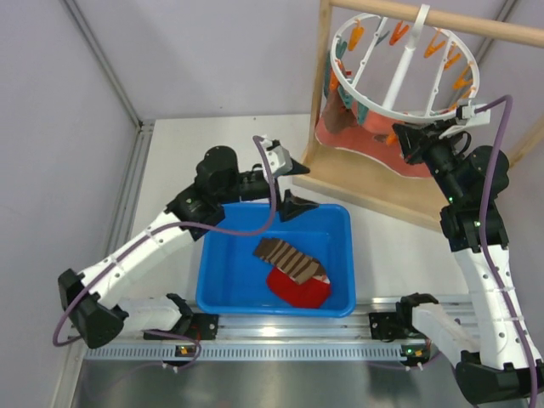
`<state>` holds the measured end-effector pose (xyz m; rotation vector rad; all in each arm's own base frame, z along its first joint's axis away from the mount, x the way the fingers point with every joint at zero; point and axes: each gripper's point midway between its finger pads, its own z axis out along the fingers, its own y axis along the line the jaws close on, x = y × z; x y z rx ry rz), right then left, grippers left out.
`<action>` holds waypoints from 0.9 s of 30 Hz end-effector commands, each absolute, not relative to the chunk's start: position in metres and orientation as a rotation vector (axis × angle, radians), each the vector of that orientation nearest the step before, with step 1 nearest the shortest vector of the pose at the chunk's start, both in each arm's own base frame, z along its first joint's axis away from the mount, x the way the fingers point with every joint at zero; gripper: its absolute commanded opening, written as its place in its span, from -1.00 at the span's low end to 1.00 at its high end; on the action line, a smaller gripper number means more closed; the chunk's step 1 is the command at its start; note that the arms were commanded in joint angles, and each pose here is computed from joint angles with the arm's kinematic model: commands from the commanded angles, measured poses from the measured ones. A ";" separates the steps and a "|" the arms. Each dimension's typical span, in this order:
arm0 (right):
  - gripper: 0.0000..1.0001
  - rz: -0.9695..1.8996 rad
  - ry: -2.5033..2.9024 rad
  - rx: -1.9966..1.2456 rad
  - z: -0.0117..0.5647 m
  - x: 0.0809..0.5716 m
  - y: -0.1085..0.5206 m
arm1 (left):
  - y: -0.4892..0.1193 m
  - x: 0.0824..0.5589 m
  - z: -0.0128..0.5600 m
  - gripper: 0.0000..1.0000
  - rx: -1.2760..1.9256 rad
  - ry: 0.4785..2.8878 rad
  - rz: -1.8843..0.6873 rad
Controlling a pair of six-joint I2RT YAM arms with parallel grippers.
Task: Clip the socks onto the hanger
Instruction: Pick up the sock from the bin.
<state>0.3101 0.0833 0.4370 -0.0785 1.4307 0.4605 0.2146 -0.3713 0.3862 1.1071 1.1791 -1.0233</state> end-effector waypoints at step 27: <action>-1.00 0.422 1.427 -0.081 0.444 0.303 0.077 | -0.234 0.239 0.078 0.28 0.258 2.561 -0.579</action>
